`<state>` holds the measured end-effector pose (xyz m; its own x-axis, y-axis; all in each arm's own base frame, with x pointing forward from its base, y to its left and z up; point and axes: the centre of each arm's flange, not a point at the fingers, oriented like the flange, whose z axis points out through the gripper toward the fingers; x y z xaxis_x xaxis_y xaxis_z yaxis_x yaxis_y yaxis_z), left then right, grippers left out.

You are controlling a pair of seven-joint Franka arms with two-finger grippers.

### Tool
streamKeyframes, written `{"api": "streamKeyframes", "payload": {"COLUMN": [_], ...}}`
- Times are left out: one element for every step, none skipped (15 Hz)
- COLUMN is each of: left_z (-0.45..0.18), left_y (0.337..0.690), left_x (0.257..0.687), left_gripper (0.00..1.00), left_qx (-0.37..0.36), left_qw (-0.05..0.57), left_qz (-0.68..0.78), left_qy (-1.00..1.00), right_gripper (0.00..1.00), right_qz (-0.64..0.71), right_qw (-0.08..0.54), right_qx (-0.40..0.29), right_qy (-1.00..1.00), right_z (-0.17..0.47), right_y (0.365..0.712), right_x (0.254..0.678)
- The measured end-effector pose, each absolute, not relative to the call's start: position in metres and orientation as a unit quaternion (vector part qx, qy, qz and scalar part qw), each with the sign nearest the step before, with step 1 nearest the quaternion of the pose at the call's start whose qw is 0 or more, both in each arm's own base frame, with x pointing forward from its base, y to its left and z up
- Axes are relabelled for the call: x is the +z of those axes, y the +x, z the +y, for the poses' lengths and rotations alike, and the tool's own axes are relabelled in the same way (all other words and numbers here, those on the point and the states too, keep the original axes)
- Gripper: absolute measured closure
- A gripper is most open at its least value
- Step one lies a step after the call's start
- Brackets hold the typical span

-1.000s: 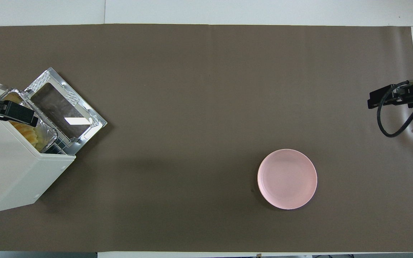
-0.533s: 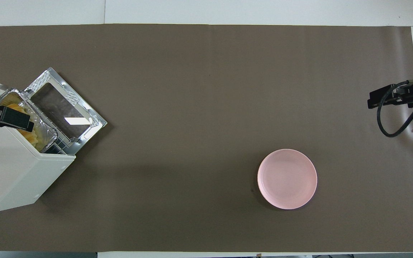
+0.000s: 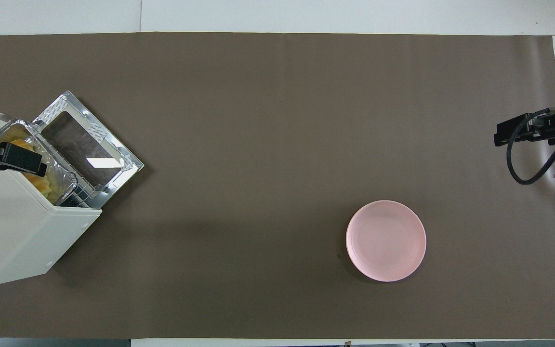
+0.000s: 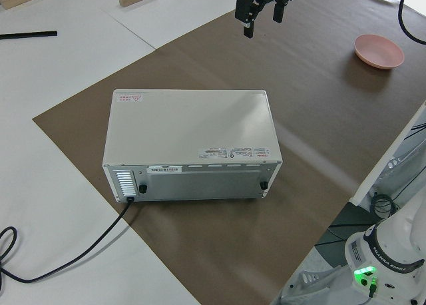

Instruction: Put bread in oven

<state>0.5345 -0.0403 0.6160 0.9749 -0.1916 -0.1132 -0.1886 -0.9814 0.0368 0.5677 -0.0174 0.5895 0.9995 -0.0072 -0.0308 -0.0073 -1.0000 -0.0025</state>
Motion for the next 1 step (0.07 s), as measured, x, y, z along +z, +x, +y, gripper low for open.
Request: {"api": "streamKeyframes", "payload": {"left_z": [-0.0409], "left_y": [0.5345], "left_x": [0.616], "left_gripper": [0.0], "left_qx": [-0.058], "left_qw": [0.013], "left_qz": [-0.096], "left_qy": [0.994], "right_gripper": [0.0], "right_qz": [0.004], "right_qw": [0.001], "right_qx": [0.015], "right_qy": [-1.0], "right_z": [-0.0174], "right_y": [0.5677], "right_x": [0.5895]}}
